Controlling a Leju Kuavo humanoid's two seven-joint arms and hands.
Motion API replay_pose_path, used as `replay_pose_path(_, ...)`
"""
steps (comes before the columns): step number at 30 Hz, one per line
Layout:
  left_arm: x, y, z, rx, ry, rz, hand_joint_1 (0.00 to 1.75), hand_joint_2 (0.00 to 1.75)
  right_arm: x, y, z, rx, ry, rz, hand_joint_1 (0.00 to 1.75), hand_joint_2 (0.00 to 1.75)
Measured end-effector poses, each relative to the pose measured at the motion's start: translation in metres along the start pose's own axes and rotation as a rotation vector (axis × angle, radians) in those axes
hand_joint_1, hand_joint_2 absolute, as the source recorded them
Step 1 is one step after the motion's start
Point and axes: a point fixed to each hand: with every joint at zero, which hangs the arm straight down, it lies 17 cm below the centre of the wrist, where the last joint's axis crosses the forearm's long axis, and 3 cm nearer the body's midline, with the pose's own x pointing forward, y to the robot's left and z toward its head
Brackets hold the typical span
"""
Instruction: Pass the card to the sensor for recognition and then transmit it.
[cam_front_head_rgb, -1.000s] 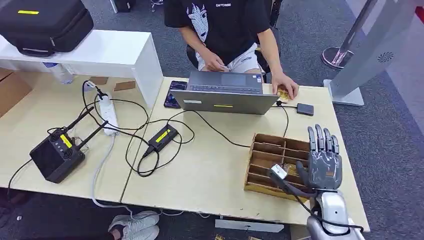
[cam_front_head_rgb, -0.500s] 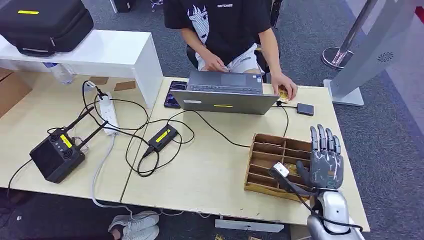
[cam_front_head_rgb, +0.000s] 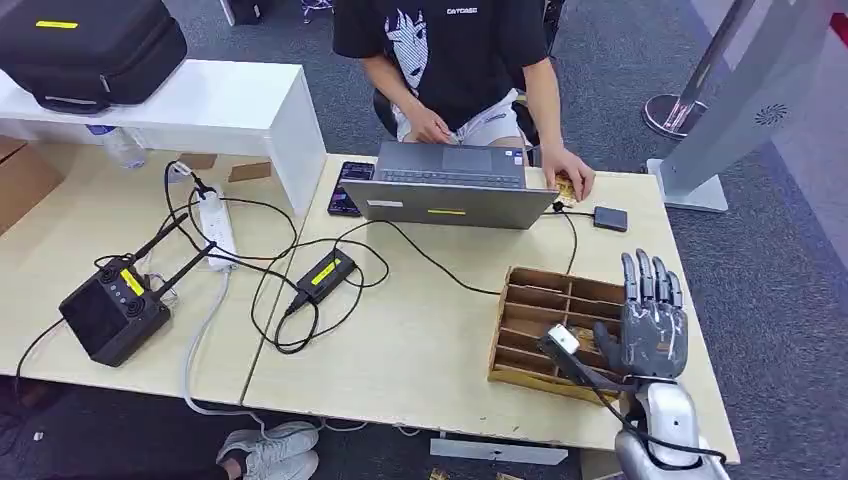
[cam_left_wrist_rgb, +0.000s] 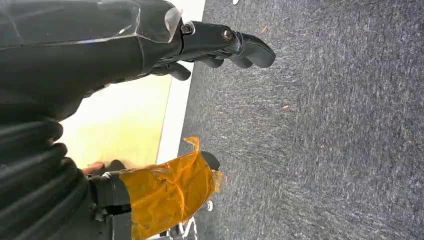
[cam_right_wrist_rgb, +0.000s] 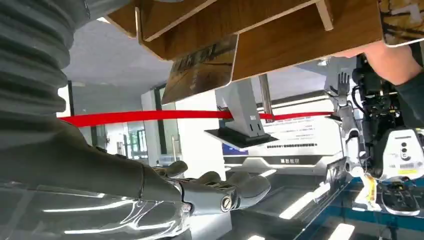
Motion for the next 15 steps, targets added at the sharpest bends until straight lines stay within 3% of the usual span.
replay_pose_path(5, 0.0000, 0.0000, 0.0000, 0.000, 0.000, 0.001, 0.00, 1.75, -0.0020, 0.0008, -0.0001, 0.007, 0.005, -0.025, 0.00, 1.75)
replay_pose_path(6, -0.0001, 0.0000, 0.0000, 0.000, 0.001, 0.001, 0.00, 1.75, -0.0017, 0.0010, 0.0000, 0.008, 0.002, -0.025, 0.33, 1.75)
replay_pose_path(7, 0.0001, 0.0001, 0.0000, 0.000, 0.000, 0.000, 0.00, 1.75, -0.0001, 0.0055, 0.0011, 0.029, -0.007, -0.029, 0.80, 1.75)
replay_pose_path(15, 0.0000, 0.0003, 0.0000, 0.001, 0.000, 0.002, 0.00, 1.75, 0.0006, 0.0100, 0.0026, 0.045, -0.011, -0.034, 0.80, 1.75)
